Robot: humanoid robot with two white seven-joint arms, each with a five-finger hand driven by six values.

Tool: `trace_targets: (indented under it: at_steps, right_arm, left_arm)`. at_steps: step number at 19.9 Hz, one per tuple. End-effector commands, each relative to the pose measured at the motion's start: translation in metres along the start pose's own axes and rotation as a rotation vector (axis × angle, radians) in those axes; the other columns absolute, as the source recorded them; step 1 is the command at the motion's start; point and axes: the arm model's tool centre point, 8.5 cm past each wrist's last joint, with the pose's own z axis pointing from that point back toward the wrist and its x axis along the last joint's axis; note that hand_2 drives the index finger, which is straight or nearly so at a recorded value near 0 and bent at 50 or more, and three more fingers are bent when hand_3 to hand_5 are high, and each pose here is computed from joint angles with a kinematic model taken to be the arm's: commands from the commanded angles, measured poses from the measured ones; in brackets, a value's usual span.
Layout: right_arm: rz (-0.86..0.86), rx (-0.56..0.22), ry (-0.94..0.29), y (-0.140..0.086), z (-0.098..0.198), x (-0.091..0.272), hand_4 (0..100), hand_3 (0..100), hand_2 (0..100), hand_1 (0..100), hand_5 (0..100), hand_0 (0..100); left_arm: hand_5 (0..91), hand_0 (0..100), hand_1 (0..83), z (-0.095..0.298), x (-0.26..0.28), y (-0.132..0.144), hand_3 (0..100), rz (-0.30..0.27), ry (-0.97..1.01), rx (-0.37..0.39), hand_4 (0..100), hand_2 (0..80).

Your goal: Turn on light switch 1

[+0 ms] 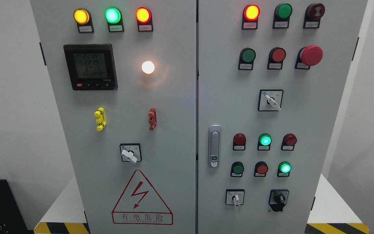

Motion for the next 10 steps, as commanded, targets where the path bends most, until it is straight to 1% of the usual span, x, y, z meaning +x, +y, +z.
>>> trace_targets:
  at_steps: [1,3,5,10]
  right_arm:
    - [0.000,0.000,0.000,0.0000,0.0000,-0.0001,0,0,0,0,0,30]
    - [0.000,0.000,-0.002,0.0001,0.0000,0.0009,0,0,0,0,0,30]
    - [0.000,0.000,0.000,0.0000,0.0000,-0.0001,0,0,0,0,0,30]
    - [0.000,0.000,-0.002,0.0001,0.0000,0.0009,0,0,0,0,0,30]
  left_arm:
    - [0.0,19,9.3,0.0084,-0.0298,-0.0135,0,0.021,0.145,-0.018,0,0.0]
    - [0.0,18,4.8,0.0075,-0.0273,-0.0131,0,0.021,0.143,-0.017,0,0.0]
    - [0.0,18,2.8,0.0073,-0.0266,-0.0129,0,0.024,0.144,-0.016,0,0.0]
    - [0.0,18,1.7,0.0055,-0.0219,-0.0135,0,0.025,0.136,-0.020,0,0.0]
